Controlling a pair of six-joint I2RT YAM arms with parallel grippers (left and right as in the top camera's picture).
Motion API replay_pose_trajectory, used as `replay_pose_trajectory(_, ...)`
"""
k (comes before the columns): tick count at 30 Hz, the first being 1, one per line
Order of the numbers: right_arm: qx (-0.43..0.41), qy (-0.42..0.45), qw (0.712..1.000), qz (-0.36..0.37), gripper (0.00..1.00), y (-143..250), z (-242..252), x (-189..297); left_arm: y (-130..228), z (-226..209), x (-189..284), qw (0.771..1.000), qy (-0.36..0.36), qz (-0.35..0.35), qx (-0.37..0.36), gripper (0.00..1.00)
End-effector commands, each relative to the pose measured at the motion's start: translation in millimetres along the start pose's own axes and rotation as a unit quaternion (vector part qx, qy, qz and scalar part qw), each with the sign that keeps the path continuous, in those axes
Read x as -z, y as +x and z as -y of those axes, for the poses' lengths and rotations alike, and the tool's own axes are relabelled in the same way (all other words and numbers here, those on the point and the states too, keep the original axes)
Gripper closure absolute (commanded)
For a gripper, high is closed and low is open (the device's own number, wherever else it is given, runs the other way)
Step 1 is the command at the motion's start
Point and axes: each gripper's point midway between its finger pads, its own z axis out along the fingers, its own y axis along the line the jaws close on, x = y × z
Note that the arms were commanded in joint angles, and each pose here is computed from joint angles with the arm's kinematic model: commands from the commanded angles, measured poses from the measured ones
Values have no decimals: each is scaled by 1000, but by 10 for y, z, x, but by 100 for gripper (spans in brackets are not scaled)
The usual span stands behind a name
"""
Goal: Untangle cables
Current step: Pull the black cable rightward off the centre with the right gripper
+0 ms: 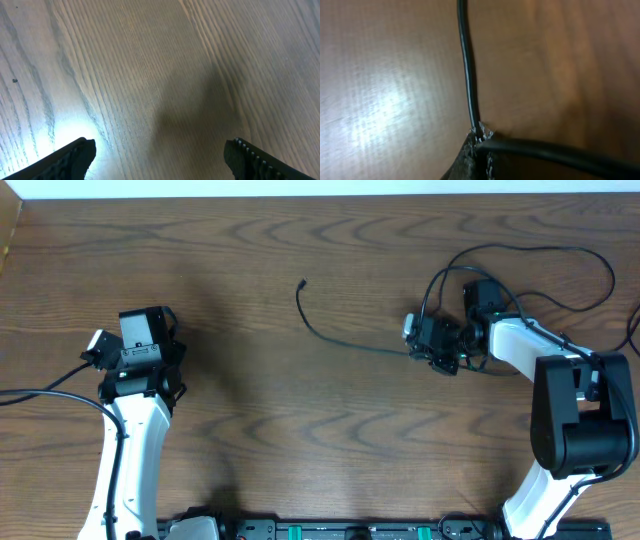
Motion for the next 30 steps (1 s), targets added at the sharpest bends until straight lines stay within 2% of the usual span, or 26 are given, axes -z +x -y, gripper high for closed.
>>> replay_pose_trajectory(1,-78,36,984,-155,99,827,0,-208,-21,-19,9,1000,-2,4,5,13)
replay_pose_trajectory(6,-130,97,975,-151,99,956,298,-89,-21,-19,9,1000,-2,4,5,13)
replay_pose_trajectory(13,-228,189,945,-140,99,1444,748,324,-21,-20,9,1000,-2,4,5,13)
replay_pose_trajectory(15,-270,223,928,-129,99,1643,889,505,-20,-20,8,1000,-2,3,5,13)
replay_pose_trajectory(21,-388,312,862,-92,99,2232,1162,1049,-21,-19,9,1000,-2,4,5,13)
replay_pose_trajectory(22,-426,344,833,-76,99,2444,1230,1260,-22,-19,9,1000,-2,4,5,13)
replay_pose_trajectory(30,-554,432,712,0,99,3009,1334,1871,-21,-20,9,1000,-2,4,5,13)
